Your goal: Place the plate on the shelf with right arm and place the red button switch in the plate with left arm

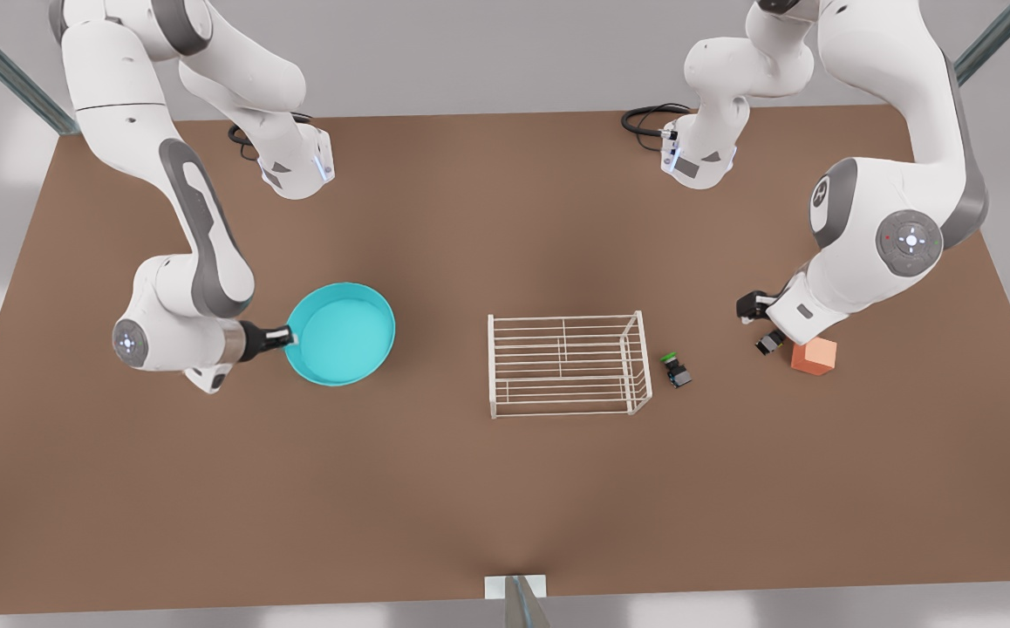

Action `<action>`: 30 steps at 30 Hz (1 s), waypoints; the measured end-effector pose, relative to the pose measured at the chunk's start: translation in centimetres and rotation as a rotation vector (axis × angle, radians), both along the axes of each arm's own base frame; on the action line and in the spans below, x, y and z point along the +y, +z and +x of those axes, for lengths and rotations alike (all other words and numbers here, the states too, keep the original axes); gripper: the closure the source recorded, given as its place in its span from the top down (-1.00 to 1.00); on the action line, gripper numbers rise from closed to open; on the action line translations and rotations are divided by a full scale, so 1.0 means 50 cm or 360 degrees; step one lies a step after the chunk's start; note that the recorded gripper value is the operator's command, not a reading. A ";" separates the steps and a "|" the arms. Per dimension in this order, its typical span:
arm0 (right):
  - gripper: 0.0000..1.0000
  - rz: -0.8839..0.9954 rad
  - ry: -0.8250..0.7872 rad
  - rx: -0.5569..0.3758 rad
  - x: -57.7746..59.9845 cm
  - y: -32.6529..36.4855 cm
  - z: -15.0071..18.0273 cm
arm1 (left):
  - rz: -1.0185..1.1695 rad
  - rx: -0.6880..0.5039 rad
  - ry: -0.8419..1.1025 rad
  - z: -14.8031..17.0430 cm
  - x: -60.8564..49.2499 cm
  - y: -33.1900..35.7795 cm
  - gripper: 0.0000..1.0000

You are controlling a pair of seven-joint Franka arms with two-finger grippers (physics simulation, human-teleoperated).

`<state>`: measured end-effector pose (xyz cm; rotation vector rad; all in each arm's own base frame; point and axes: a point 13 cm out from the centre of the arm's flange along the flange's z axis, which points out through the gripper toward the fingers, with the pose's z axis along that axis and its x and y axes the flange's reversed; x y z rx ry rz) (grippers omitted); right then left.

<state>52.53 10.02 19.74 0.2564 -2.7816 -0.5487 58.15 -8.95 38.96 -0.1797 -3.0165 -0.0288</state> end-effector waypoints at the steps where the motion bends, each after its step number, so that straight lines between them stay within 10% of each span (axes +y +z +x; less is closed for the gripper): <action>1: -0.51 0.0025 0.0015 -0.0001 0.020 0.014 0.000 | 0.0000 0.0001 -0.0001 0.000 0.000 -0.001 1.00; 30: -0.49 0.0277 0.0291 -0.0184 0.733 0.161 0.068 | 0.0036 0.0016 -0.0056 -0.036 -0.022 0.049 1.00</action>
